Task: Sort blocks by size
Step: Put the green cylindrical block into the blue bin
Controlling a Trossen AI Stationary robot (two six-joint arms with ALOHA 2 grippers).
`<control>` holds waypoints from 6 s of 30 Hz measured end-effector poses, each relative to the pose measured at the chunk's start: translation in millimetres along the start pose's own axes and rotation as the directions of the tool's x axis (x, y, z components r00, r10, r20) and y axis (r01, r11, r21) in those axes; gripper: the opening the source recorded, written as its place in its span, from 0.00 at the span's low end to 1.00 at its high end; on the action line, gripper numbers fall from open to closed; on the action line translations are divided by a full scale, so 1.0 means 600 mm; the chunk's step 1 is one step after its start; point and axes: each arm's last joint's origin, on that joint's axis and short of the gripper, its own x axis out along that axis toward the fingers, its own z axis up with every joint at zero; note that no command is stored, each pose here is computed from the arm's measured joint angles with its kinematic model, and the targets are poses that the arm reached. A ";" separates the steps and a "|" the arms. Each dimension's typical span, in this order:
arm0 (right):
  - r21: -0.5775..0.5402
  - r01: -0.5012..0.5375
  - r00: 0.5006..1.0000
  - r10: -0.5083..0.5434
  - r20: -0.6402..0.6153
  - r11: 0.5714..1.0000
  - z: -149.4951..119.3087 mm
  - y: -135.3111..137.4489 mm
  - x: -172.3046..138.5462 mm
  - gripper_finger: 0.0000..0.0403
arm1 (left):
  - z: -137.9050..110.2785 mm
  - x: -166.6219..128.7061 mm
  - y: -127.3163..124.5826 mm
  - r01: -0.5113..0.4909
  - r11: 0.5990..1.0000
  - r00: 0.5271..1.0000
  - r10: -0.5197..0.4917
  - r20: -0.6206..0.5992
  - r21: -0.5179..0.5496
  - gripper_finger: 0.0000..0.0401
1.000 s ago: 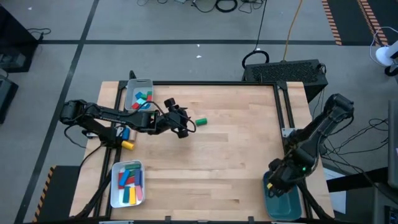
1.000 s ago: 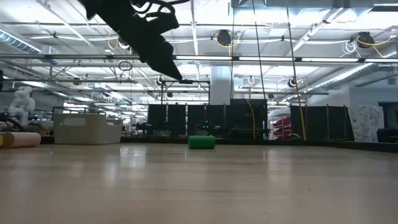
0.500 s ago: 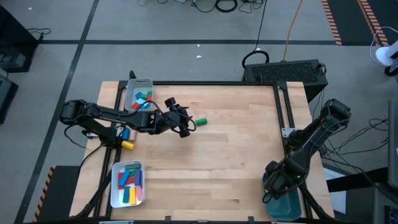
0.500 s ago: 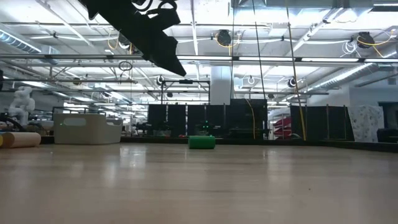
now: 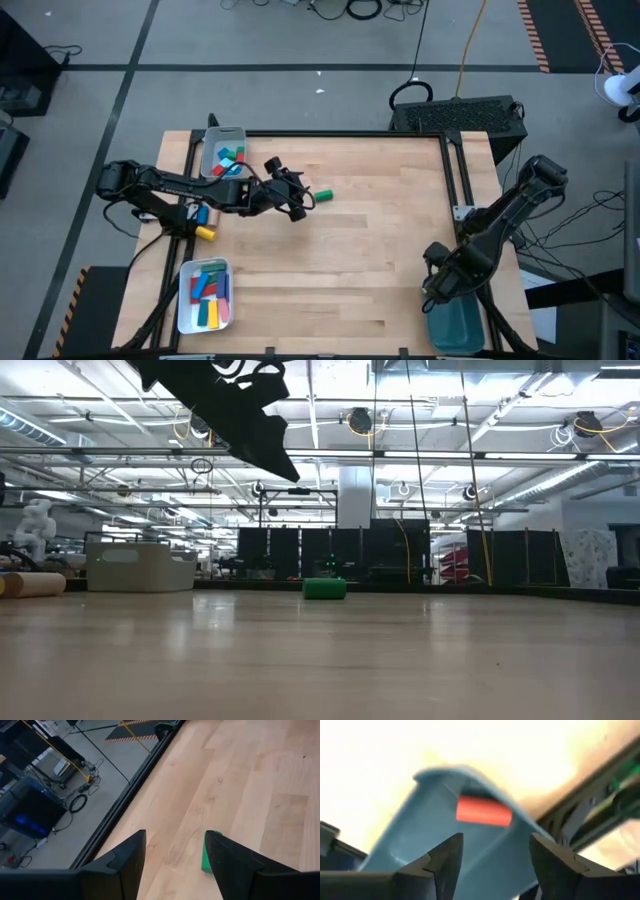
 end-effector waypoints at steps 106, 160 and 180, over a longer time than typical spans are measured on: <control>-0.641 0.211 0.848 0.188 0.496 0.738 0.517 0.081 -0.053 0.25 | -0.056 0.015 0.005 0.159 0.977 0.961 -0.121 -0.250 0.140 0.52; -0.671 0.065 0.997 -0.025 0.070 0.738 0.020 0.125 -0.079 0.25 | -0.015 0.020 0.005 0.104 0.992 0.994 -0.105 -0.013 -0.068 0.52; -0.537 0.091 0.995 -0.058 0.079 0.839 -0.106 0.099 0.010 0.26 | -0.017 0.019 0.007 0.054 0.996 0.998 -0.056 -0.030 -0.070 0.52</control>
